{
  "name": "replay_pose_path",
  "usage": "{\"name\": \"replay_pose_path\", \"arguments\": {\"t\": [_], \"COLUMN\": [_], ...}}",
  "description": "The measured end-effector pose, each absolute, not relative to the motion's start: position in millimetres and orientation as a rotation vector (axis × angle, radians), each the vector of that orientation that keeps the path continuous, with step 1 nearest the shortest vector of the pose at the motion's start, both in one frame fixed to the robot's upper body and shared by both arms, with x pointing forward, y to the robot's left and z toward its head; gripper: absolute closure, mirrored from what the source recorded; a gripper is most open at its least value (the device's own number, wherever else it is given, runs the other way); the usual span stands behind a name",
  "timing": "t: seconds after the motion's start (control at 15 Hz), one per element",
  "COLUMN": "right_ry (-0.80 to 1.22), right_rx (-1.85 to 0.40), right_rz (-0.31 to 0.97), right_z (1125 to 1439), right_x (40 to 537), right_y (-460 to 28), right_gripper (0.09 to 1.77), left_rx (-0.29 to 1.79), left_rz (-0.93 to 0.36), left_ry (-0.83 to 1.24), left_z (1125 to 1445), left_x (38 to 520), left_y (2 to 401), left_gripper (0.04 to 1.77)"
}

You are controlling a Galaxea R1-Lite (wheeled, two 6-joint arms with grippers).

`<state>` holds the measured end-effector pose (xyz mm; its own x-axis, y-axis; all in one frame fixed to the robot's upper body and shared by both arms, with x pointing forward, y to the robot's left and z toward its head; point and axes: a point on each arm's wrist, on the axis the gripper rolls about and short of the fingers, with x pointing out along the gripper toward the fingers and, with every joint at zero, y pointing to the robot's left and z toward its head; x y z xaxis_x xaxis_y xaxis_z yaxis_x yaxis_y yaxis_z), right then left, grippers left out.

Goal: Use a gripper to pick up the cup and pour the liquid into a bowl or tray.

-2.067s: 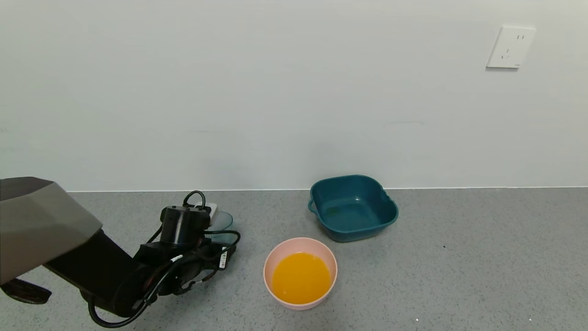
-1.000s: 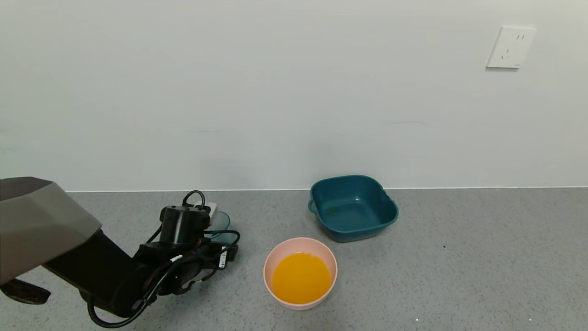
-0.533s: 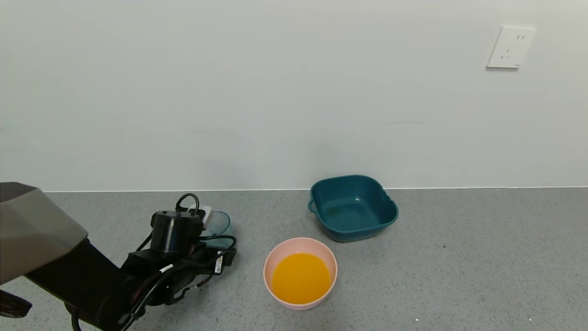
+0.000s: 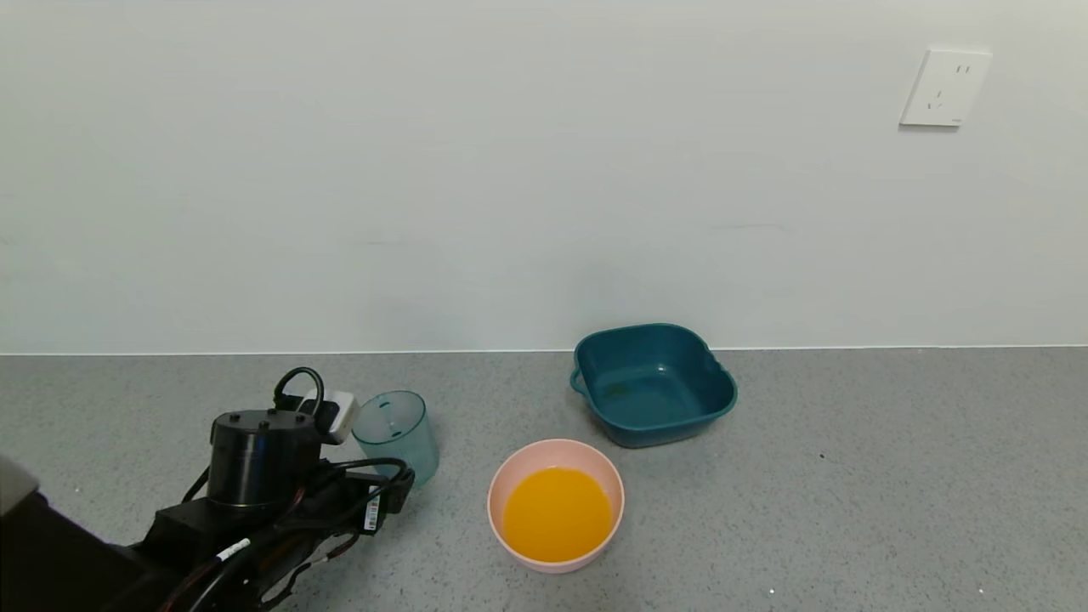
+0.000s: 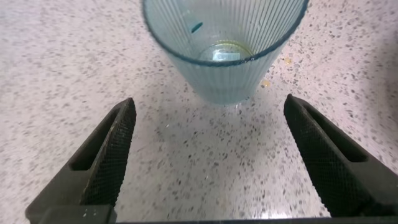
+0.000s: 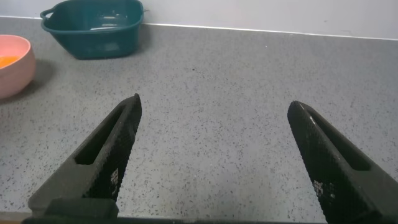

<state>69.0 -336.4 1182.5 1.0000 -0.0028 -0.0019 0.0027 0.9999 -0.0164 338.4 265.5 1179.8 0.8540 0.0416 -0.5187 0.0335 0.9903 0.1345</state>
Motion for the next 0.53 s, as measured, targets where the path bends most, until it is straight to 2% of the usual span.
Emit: {"name": "replay_pose_path", "arguments": {"t": [0.53], "right_ry": [0.002], "right_rx": [-0.016], "right_rz": [-0.002], "right_z": [1182.5], "right_x": [69.0], "right_y": [-336.4], "right_gripper": [0.15], "left_rx": [0.152], "left_rz": [-0.002], "left_ry": [0.554], "left_z": [1224.0], "left_x": [292.8], "left_y": [279.2], "left_gripper": [0.1]}}
